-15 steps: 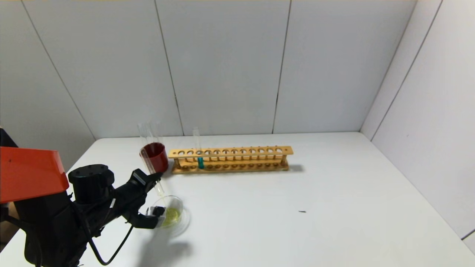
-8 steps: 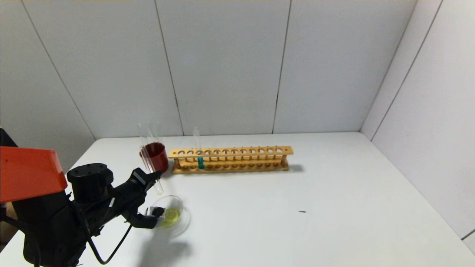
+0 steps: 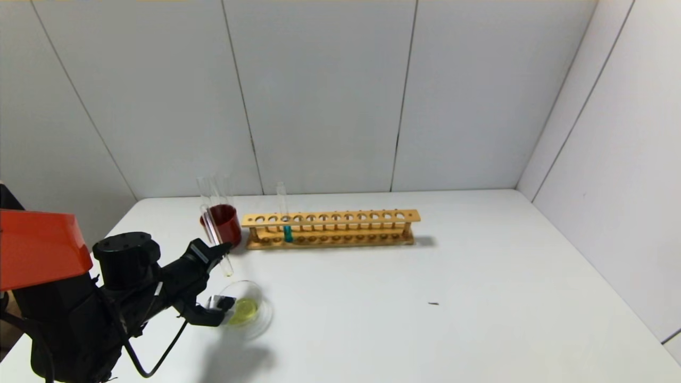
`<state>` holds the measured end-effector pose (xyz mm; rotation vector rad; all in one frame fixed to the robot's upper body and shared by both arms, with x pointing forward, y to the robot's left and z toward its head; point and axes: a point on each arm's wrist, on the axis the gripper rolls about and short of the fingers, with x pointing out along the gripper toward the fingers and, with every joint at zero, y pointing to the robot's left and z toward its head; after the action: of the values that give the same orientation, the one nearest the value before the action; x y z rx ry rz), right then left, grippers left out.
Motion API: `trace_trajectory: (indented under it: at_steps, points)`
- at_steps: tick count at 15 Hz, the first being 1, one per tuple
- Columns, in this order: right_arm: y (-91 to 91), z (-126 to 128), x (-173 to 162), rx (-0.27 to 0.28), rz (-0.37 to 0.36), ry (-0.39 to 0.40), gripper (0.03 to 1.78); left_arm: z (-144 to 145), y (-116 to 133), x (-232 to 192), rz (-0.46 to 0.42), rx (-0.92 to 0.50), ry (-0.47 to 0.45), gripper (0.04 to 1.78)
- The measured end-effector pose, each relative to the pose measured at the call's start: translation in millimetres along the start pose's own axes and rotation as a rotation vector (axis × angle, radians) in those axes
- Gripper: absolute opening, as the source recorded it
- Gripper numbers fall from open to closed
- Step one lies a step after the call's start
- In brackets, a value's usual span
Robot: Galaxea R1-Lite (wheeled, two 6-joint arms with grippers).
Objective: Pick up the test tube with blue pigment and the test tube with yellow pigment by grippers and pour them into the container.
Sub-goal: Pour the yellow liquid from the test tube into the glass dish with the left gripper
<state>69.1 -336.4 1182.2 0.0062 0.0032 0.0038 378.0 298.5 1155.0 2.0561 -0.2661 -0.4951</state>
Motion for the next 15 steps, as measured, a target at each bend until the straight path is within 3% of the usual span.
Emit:
trace_trajectory:
  at_steps: [15]
  points:
    - [0.0, 0.0, 0.0, 0.000, 0.000, 0.000, 1.75, -2.6, 5.8, -2.4, 0.023, 0.108, 0.008, 0.32]
